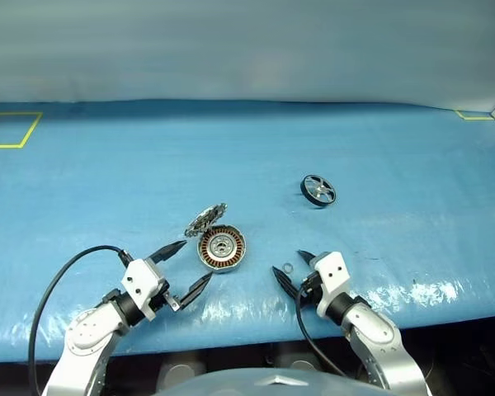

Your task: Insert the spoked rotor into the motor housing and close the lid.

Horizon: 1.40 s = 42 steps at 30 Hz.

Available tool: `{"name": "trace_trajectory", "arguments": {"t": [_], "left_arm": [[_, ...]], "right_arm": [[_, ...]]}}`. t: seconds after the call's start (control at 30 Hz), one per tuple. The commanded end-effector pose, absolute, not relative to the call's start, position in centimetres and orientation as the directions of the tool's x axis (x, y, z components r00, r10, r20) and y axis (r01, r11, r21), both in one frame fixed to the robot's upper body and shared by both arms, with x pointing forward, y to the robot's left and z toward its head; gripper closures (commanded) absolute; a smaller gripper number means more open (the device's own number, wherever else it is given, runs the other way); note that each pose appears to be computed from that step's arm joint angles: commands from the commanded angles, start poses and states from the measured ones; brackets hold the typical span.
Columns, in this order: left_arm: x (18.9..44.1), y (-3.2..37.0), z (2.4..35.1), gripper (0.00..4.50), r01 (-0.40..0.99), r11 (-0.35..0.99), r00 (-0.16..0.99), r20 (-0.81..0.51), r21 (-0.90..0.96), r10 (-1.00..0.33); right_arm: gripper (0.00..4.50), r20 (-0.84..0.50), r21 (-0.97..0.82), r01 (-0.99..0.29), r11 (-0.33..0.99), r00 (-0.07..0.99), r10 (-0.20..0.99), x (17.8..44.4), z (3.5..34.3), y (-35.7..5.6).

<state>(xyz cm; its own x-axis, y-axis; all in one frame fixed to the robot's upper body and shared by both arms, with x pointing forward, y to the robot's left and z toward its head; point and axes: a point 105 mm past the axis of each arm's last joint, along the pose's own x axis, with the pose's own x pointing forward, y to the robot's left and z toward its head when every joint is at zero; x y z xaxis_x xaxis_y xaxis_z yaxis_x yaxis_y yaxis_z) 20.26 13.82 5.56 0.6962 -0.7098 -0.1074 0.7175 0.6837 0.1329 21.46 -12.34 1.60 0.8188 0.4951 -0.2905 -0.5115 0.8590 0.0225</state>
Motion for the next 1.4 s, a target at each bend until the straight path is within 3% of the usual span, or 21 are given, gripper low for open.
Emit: {"name": "trace_trajectory", "arguments": {"t": [0.03,0.07,0.17,0.43,0.47,0.6,0.8,0.97,1.4], "left_arm": [[20.2,13.1,5.9,0.00,0.720,0.676,0.690,-0.063,0.159,-0.721],[20.3,13.0,5.8,0.00,0.718,0.676,0.692,-0.062,0.162,-0.720],[20.3,13.0,5.5,0.00,0.709,0.687,0.701,-0.053,0.158,-0.711],[20.3,13.2,5.3,0.00,0.690,0.712,0.721,-0.044,0.129,-0.691],[20.2,13.2,5.3,0.00,0.690,0.713,0.722,-0.045,0.126,-0.691],[20.2,13.2,5.3,0.00,0.689,0.716,0.723,-0.040,0.116,-0.689],[20.1,13.2,5.3,0.00,0.691,0.713,0.721,-0.046,0.116,-0.691],[20.1,13.1,5.2,0.00,0.695,0.711,0.718,-0.049,0.106,-0.695],[19.6,13.2,5.0,0.00,0.679,0.730,0.734,-0.047,0.075,-0.677]], "right_arm": [[0.46,-0.323,0.027,-0.490,0.872,0.821,0.471,21.0,0.6,-12.8],[0.46,-0.326,0.025,-0.486,0.874,0.822,0.467,21.0,0.5,-12.9],[1.07,-0.337,0.008,-0.477,0.879,0.826,0.452,21.0,0.2,-13.1],[3.69,-0.350,-0.004,-0.468,0.884,0.828,0.437,20.9,-0.2,-13.9],[3.83,-0.353,-0.008,-0.470,0.882,0.827,0.438,20.9,-0.2,-14.0],[3.83,-0.348,-0.010,-0.481,0.877,0.824,0.448,20.8,0.0,-13.9],[3.83,-0.168,-0.050,-0.581,0.813,0.807,0.566,22.8,5.6,-10.8],[3.83,-0.101,-0.085,-0.671,0.736,0.741,0.664,24.4,8.8,-7.5],[3.83,-0.137,-0.050,-0.819,0.572,0.573,0.808,24.9,8.5,-1.6]]}}
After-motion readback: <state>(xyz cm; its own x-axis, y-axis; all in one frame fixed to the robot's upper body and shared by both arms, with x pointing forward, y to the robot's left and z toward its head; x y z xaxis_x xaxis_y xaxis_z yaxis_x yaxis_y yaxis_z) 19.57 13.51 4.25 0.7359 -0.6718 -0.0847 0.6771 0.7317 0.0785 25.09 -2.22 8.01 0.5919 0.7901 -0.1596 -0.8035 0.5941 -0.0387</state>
